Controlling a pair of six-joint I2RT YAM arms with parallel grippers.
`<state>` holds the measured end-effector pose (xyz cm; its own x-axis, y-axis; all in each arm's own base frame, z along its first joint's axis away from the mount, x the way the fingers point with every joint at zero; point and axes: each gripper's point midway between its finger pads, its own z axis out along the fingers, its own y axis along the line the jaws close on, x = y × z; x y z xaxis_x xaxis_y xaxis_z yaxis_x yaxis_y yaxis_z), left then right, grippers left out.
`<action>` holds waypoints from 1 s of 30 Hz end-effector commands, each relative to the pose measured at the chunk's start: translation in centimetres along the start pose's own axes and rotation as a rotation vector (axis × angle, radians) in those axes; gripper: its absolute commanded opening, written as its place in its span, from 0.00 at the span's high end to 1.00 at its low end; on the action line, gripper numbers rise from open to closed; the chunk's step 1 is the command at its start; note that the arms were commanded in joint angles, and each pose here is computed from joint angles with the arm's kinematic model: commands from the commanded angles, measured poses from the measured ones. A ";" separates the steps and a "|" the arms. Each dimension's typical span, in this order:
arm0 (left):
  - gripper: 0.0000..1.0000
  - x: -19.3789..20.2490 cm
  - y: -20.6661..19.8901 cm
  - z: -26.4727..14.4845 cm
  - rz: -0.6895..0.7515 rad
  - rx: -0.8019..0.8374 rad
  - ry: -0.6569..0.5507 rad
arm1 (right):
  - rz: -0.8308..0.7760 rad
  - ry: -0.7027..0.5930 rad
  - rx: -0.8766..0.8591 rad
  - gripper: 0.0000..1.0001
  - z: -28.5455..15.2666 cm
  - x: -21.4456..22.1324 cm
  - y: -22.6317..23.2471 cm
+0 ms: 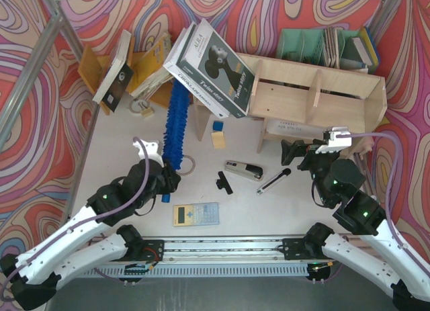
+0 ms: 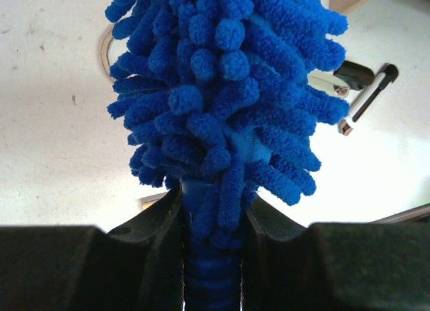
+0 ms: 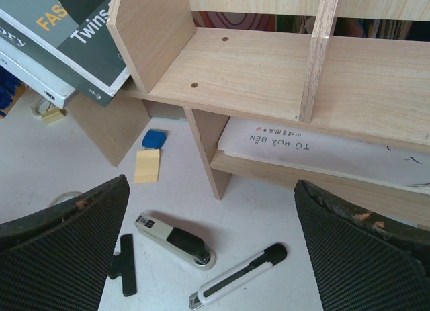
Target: Dust the bookshelf with a duster
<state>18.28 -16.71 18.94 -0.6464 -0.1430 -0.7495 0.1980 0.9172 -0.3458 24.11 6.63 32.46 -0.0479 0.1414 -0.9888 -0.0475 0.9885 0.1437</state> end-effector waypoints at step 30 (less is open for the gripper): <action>1.00 9.1 2.9 3.5 0.067 -0.083 0.286 | -0.025 0.001 0.029 0.01 1.0 0.2 0.0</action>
<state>14.48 -16.39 7.63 -0.8554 0.0234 -0.5175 0.1736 0.9541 -0.2439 25.04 6.99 31.69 -0.0731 0.1099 -0.9913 -0.0291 0.9933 0.1123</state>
